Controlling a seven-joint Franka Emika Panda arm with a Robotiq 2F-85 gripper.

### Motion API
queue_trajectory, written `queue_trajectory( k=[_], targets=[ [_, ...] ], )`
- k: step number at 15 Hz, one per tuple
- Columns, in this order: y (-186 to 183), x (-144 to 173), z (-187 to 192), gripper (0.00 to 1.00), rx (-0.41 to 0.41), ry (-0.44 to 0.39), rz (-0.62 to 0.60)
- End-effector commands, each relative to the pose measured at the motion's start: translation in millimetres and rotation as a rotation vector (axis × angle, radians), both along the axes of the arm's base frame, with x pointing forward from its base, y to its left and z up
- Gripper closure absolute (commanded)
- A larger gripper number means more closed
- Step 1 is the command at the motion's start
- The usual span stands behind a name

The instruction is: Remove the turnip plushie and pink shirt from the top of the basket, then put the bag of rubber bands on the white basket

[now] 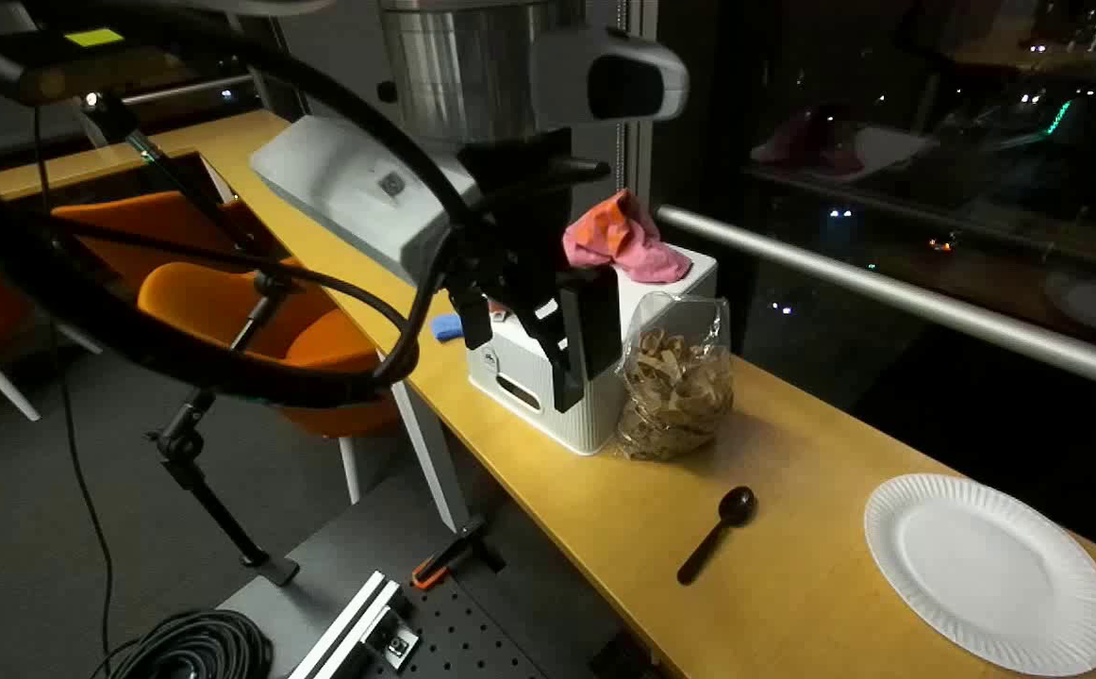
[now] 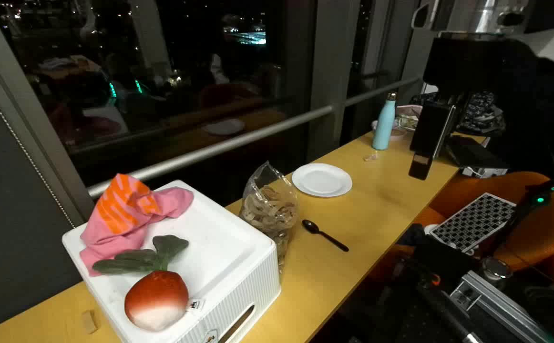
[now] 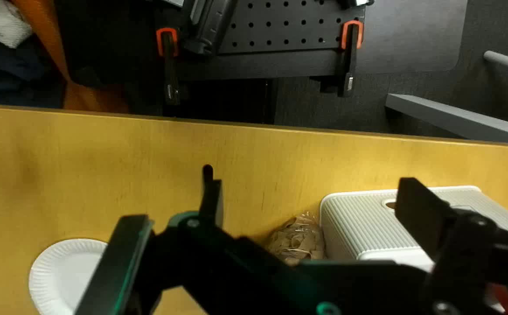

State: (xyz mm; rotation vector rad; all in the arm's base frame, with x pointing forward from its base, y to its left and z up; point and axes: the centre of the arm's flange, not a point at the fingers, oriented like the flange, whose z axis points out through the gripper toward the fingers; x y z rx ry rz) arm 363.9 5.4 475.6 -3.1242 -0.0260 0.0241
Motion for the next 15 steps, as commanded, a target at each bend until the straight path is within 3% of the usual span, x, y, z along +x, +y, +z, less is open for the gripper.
queue_trajectory(
  k=[1,9,11,15],
  targets=[
    [0,0,0,0.00,0.000,0.000,0.000],
    [0,0,0,0.00,0.000,0.000,0.000],
    [-7,-20,42,0.00,-0.050,-0.054,-0.037],
    [41,13,72,0.00,-0.070,-0.152,0.004]
  ],
)
